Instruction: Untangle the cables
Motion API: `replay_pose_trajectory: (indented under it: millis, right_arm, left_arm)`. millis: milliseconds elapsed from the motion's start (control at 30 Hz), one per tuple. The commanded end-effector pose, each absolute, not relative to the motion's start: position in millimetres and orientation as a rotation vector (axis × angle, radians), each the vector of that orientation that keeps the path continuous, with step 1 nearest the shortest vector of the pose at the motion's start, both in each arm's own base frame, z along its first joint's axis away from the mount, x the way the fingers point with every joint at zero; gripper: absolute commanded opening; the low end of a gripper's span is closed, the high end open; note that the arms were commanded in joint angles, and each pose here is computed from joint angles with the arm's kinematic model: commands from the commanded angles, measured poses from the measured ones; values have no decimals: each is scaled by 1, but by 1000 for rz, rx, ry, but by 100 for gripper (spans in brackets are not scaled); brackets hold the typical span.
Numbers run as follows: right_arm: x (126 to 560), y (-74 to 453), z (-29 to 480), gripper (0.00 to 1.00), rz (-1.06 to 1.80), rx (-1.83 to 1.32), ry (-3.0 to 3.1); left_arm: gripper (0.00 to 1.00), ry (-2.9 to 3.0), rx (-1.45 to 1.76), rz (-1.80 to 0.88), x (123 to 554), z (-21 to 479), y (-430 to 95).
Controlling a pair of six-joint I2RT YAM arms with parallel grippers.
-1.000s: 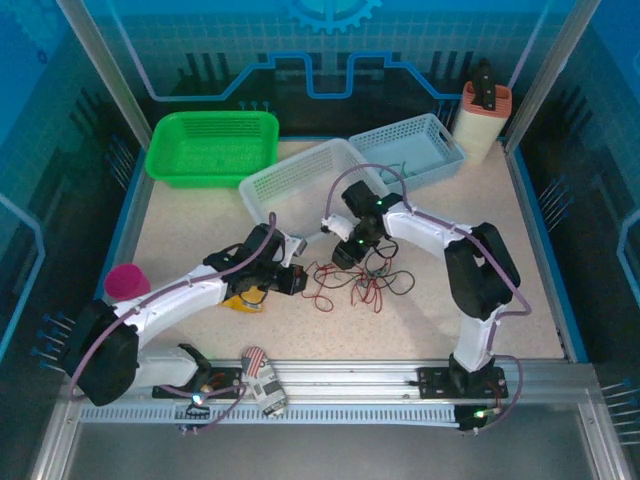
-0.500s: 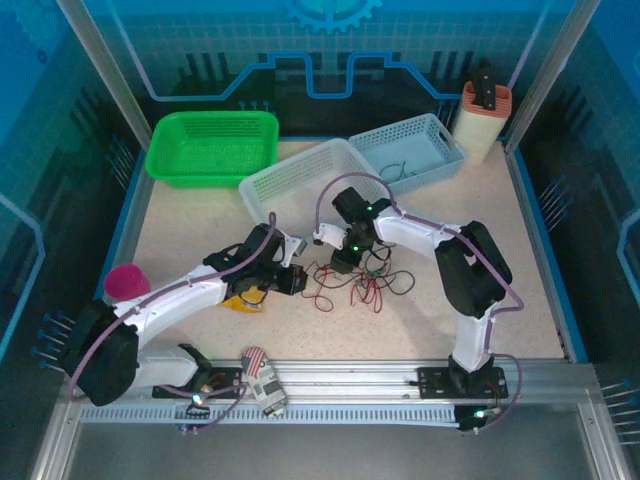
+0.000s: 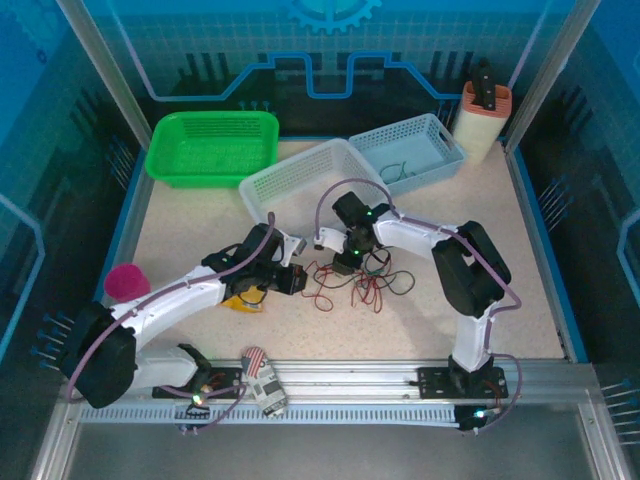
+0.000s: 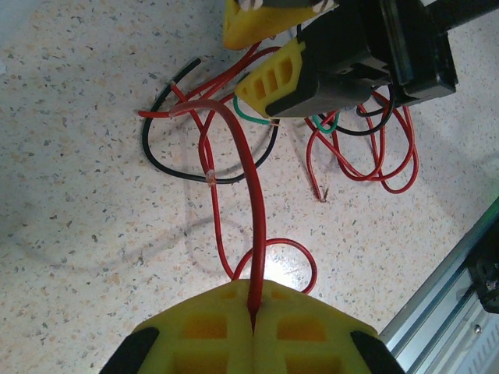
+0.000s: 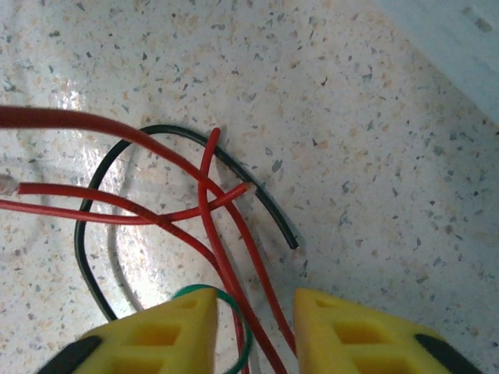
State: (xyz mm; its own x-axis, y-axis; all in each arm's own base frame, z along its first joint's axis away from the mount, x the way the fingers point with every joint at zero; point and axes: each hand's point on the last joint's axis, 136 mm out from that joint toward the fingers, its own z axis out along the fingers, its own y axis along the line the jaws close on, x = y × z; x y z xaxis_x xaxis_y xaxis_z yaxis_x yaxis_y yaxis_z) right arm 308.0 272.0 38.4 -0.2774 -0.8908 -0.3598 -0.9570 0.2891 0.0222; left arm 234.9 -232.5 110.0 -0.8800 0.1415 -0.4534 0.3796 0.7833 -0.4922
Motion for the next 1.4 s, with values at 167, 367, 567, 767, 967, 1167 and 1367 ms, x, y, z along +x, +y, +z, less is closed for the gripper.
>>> replay_pose_trajectory:
  millis: [167, 367, 567, 767, 967, 1167, 1367]
  right_arm:
    - [299, 263, 21, 10, 228, -1745, 2286]
    - [295, 257, 32, 0, 208, -1714, 2270]
    - [295, 253, 56, 0, 205, -1614, 2271]
    - [291, 242, 62, 0, 179, -1573, 2305]
    - [295, 228, 55, 0, 153, -1528, 2390]
    - [300, 227, 55, 0, 172, -1472, 2415]
    - [301, 231, 62, 1, 228, -1414, 2417]
  left_arm:
    - [2, 2552, 388, -841, 233, 121, -229]
    - [2, 2528, 368, -799, 235, 125, -222]
    - [2, 2556, 373, -764, 232, 121, -217]
    - [0, 2531, 370, -717, 233, 130, -209]
    - [0, 2556, 414, -643, 236, 163, -197]
    - [0, 2528, 371, -689, 236, 177, -188]
    - [0, 2494, 358, -731, 237, 183, -188]
